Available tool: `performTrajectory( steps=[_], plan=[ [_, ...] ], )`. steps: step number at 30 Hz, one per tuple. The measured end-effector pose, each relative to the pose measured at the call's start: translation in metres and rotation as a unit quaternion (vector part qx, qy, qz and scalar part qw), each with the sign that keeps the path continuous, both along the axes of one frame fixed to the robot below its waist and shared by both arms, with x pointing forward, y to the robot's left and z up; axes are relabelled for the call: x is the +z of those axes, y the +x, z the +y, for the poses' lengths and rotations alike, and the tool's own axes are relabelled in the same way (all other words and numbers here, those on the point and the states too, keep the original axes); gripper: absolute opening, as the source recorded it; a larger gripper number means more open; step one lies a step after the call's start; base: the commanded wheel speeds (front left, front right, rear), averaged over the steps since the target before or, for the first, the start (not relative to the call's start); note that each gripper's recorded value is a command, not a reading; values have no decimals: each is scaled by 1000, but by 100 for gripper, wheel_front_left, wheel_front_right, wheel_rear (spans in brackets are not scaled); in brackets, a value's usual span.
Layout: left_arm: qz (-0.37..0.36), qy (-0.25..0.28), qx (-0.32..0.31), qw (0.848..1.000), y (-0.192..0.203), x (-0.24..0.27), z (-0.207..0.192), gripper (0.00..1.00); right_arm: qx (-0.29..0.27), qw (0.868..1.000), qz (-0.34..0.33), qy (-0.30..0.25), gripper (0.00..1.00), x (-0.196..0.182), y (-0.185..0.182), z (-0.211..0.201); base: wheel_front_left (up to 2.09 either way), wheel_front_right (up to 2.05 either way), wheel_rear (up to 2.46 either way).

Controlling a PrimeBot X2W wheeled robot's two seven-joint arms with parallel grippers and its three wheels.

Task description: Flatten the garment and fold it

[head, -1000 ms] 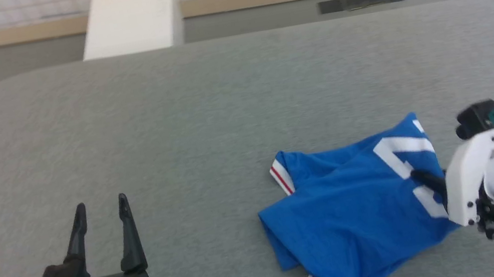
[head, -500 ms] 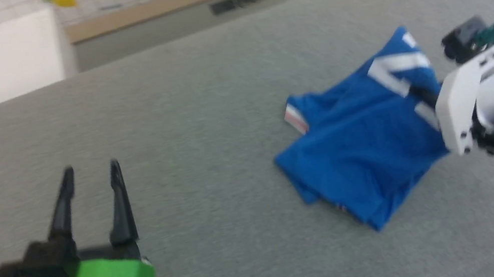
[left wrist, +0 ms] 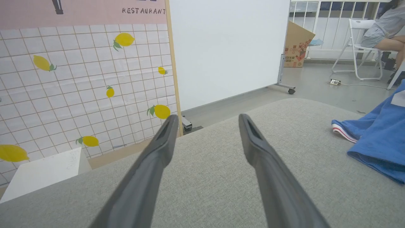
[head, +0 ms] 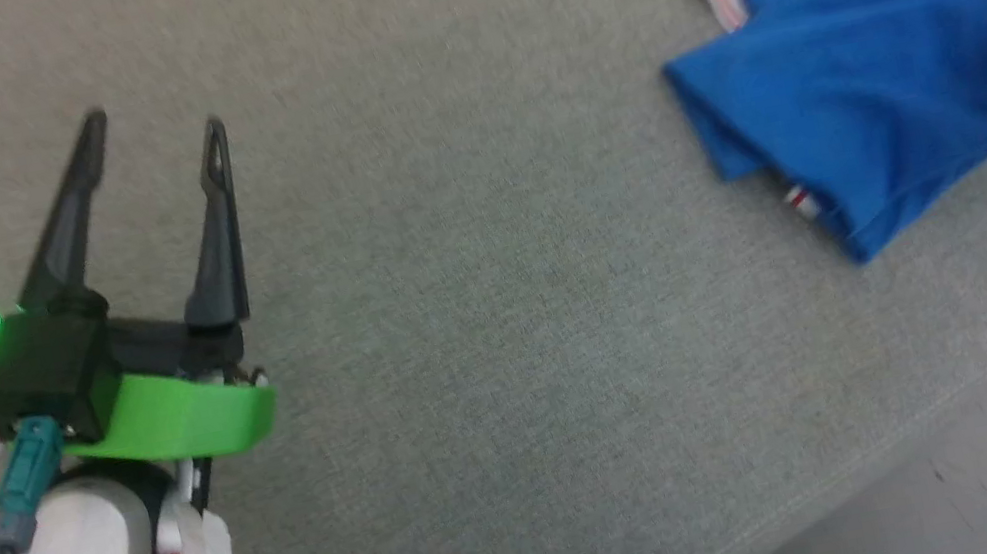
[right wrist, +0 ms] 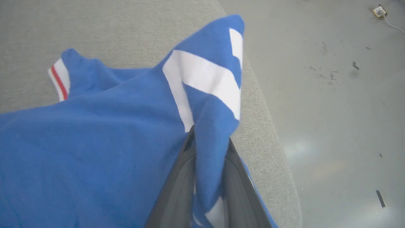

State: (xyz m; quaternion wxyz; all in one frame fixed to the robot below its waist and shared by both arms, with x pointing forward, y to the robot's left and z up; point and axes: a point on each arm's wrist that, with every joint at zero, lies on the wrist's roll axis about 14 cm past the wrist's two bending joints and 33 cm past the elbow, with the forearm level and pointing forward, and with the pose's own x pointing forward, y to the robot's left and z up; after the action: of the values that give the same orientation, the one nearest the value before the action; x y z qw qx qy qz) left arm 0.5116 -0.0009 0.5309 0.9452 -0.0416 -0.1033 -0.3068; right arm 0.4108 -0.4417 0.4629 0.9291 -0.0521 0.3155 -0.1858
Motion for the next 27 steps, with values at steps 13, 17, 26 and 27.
performTrajectory(
  steps=[13,17,26,27],
  plan=[
    [57,-2,-26,998,32,-77,-15,100,-49,998,8,-43,100,-62,20,-32,0,0,0],
    [65,-3,-23,998,33,-85,-14,100,-53,995,9,-80,100,-62,7,-46,0,0,0],
    [96,-7,11,995,9,-89,0,100,-50,986,10,-156,100,-26,-47,-75,0,0,0],
    [101,-9,19,995,5,-87,5,100,-51,986,11,-156,100,-26,-57,-74,0,0,0]
  ],
)
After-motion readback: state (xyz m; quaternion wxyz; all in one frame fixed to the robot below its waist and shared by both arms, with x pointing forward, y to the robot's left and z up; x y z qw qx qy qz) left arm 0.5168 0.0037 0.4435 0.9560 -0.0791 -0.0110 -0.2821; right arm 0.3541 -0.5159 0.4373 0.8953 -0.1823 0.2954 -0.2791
